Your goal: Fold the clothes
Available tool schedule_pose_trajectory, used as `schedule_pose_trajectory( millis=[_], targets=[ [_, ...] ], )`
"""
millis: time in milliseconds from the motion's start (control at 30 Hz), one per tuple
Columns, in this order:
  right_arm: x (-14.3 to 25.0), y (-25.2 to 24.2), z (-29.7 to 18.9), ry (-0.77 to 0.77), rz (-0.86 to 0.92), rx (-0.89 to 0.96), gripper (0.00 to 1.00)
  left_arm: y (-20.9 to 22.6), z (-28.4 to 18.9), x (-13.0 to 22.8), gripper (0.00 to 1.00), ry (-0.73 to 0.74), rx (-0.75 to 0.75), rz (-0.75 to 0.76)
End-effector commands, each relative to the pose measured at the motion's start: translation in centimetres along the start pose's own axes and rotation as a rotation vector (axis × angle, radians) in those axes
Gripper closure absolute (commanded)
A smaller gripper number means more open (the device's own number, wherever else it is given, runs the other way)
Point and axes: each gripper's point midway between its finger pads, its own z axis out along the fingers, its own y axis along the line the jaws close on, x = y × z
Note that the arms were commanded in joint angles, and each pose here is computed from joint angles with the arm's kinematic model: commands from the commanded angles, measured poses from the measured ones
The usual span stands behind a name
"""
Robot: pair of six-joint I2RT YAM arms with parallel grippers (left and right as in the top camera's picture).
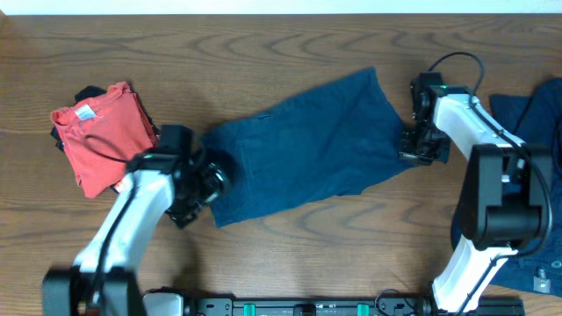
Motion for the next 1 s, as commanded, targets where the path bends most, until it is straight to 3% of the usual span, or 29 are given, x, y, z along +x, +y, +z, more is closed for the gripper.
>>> schedule_pose_trajectory(
  millis=[0,233,467,600,700,867,967],
  targets=[
    [-1.3,-0.7,-4.0,-0.136,0.029,-0.004,0.95,1.1,-3.1,-3.8,0.02,-0.194,-0.018,-0.036],
    [-1.8,1.9,-8.5,-0.257,-0.065,-0.173,0.91,-1.6,-2.0,-5.0,0.02,-0.18,0.14,-0.054],
    [-1.1,4.0,-8.8,-0.251,-0.144,-0.217,0.91,-6.4,-1.1,-10.6,0.01,-0.348,0.306,0.023],
    [-1.0,4.7,-8.9,-0.257,-0.163,-0.22,0.9,-8.2,0.5,-12.0,0.06,-0.381,0.343,0.068],
    [-0.9,4.9,-8.9,-0.256,-0.167,-0.221,0.91,-9.1,2.0,-11.4,0.26,-0.333,0.373,0.092],
    [-1.3,5.1,-8.4,-0.259,-0.175,-0.22,0.94,-10.3,3.0,-9.8,0.94,-0.245,0.425,0.123],
    [-1.6,5.4,-7.5,-0.253,-0.204,-0.214,0.95,-11.5,1.5,-8.4,0.94,-0.179,0.519,0.146]
  ],
)
